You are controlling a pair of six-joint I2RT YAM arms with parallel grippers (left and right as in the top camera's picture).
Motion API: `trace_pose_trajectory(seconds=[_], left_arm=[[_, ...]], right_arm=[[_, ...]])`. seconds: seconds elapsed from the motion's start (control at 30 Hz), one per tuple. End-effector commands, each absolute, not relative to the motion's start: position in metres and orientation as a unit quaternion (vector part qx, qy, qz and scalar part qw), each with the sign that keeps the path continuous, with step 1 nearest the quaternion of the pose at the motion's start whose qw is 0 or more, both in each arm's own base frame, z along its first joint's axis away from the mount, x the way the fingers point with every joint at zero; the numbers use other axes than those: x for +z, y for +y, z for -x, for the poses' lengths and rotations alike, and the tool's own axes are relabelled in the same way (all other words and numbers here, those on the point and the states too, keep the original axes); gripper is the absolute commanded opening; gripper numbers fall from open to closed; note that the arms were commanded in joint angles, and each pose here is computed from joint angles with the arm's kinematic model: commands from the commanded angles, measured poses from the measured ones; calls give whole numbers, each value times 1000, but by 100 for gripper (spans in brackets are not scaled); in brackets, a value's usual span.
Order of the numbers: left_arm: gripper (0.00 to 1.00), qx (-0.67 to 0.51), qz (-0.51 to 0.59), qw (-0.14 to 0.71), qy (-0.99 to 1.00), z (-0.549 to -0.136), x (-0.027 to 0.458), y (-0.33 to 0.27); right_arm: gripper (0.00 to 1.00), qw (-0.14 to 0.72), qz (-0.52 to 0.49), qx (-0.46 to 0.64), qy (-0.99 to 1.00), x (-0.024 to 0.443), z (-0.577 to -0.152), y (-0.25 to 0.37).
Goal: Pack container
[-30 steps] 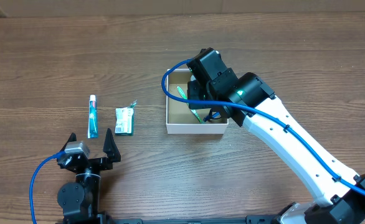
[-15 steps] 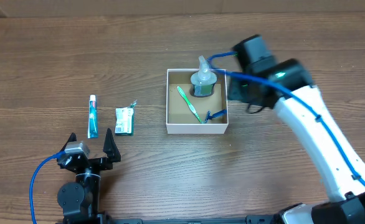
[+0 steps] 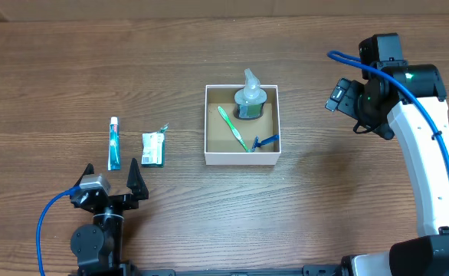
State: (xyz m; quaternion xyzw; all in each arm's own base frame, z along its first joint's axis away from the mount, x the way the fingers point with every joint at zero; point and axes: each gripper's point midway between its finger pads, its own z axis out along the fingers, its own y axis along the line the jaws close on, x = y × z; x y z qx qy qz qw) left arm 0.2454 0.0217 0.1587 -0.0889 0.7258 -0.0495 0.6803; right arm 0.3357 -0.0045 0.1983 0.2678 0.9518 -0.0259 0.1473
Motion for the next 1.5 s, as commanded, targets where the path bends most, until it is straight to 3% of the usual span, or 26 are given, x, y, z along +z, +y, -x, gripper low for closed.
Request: trace_pose_trajectory(seconds=[0.0,0.33,0.47,0.63,0.73,0.9,1.1,1.33,1.47], left_arm=[[100,-58,91,682,723,-245,159,20],[100,-94,80,681,722,-245,161,9],[100,-314,113,618,712,-237,165,-39],[100,-463,201,526,684,-230,170,-59],[100,-491,66,554,669,-211,205,-87],[100,-457,-42,621,636,-174,299,-101],[100,-373,-32,606,702,-166,356,-92],[100,-301,43,476,825,-213,381,-65],[100,-230,104,414,875,-265,345,-30]], right_arm=[[100,165,-270,-29,948,208,-333,-8],[100,165,-270,-29,948,208,-333,-8],[100,165,-270,-29,948,208,-333,-8],[100,165,-270,-29,948,208,-333,-8],[100,165,-270,-29,948,208,-333,-8],[100,165,-270,-29,948,208,-333,-8],[100,165,-270,-29,948,208,-333,-8],[100,165,-270,-29,948,208,-333,-8],[100,165,-270,-29,948,208,-333,-8]])
